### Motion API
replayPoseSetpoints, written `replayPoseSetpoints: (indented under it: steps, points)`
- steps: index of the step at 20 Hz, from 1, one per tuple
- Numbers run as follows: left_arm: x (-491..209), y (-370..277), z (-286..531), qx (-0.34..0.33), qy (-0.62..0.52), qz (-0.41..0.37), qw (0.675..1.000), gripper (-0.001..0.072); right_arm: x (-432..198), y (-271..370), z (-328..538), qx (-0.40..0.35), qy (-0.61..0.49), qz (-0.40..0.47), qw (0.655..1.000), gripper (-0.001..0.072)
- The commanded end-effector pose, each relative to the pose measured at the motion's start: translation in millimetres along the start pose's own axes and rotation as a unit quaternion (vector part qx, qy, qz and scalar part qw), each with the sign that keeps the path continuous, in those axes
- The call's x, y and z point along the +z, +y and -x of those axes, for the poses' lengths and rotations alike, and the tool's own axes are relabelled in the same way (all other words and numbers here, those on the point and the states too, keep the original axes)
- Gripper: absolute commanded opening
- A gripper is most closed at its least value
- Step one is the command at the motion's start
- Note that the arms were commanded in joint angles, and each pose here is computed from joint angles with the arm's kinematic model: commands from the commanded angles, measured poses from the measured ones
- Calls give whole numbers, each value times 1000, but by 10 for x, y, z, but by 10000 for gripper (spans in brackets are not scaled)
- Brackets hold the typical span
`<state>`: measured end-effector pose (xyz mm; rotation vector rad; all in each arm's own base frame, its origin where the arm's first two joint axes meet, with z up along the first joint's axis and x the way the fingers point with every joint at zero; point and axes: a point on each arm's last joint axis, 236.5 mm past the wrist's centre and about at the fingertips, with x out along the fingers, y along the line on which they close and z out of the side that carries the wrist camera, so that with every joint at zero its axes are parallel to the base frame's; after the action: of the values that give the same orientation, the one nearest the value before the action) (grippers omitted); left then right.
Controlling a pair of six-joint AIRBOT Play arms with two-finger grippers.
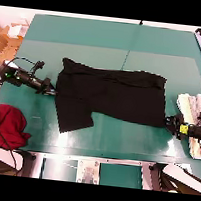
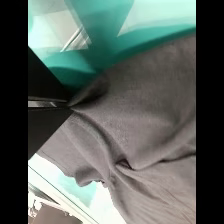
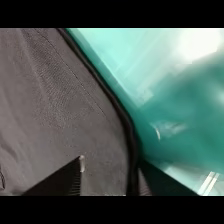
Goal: Fold the shirts.
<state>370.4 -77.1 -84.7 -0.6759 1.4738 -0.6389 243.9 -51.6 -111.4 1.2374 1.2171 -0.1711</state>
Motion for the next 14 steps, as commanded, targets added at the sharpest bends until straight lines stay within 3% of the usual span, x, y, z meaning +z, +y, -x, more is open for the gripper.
replayPoseSetpoints:
  steps: [1, 2, 3, 4, 6, 9, 11, 14]
  points:
    - [45, -21, 5, -5, -9, 2, 1000, 26, -32, 56, -131, -9, 2, 21, 1000, 374]
    - [45, -21, 5, -5, -9, 2, 1000, 26, -1, 93, -147, -5, -5, 21, 1000, 279]
    - [45, -20, 5, -5, -9, 2, 1000, 26, 35, 122, -148, 1, -12, 18, 1000, 231]
    - [46, -21, 5, -5, -10, 2, 1000, 26, 49, 149, -146, 7, -15, 16, 1000, 126]
    - [58, -29, 5, -7, -12, 3, 1000, 26, 53, 242, -148, 26, -17, 18, 999, 19]
    - [99, -355, 100, -58, -20, -22, 998, 25, 144, 697, -9, 99, -23, 33, 994, 17]
    - [277, -890, 445, -98, -63, -78, 990, 24, 286, 1464, 460, 201, -42, 83, 975, 17]
    - [474, -2136, 1425, -115, -196, -229, 947, 24, 319, 2846, 1789, 342, -145, 220, 902, 17]
